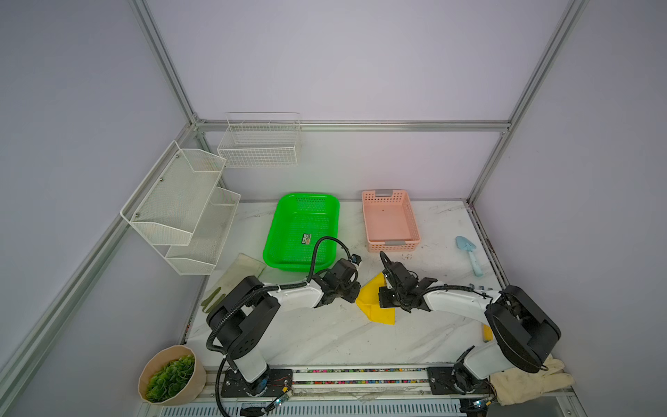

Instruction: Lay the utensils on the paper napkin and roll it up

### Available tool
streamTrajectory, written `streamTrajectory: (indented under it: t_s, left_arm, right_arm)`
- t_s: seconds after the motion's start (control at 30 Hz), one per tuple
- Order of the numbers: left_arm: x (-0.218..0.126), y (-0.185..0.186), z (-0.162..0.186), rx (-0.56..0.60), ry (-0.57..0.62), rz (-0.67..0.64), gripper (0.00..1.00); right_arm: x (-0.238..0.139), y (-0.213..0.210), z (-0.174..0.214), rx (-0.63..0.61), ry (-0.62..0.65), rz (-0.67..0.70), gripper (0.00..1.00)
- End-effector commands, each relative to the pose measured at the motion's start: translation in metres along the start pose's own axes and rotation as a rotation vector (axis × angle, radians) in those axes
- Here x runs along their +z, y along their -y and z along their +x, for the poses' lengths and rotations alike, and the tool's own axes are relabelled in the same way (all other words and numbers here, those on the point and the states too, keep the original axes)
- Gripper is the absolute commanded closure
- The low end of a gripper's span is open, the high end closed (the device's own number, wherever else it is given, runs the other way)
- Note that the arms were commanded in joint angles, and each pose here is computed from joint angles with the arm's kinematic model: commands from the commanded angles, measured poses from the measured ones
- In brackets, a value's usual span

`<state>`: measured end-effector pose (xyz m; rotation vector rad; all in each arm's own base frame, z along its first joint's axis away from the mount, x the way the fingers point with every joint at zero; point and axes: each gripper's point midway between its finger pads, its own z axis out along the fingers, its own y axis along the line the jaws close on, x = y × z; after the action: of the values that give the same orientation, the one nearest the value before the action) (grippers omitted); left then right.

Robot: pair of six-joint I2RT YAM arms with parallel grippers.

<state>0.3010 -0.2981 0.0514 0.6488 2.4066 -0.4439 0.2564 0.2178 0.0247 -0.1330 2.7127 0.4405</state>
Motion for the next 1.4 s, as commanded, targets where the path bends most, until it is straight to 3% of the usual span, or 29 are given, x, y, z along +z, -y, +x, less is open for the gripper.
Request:
streamTrajectory:
  t_s: [0.0,0.7,1.07,1.37]
  left_arm:
    - [-0.005,0.020,-0.040,-0.016,0.094,0.078,0.66]
    - [0.004,0.037,0.021,-0.058,0.004,0.075,0.67]
    - [0.014,0.045,0.041,-0.050,-0.042,0.047,0.68]
    - [0.019,0.044,0.049,-0.062,-0.060,0.029,0.68]
  right_arm:
    - [0.004,0.020,0.010,0.031,-0.029,0.088,0.92]
    - [0.005,0.033,-0.003,0.024,-0.017,0.176,0.92]
    - [-0.001,0.019,-0.015,0.027,0.003,0.129,0.92]
    - [-0.031,0.000,-0.038,0.054,0.086,0.053,0.91]
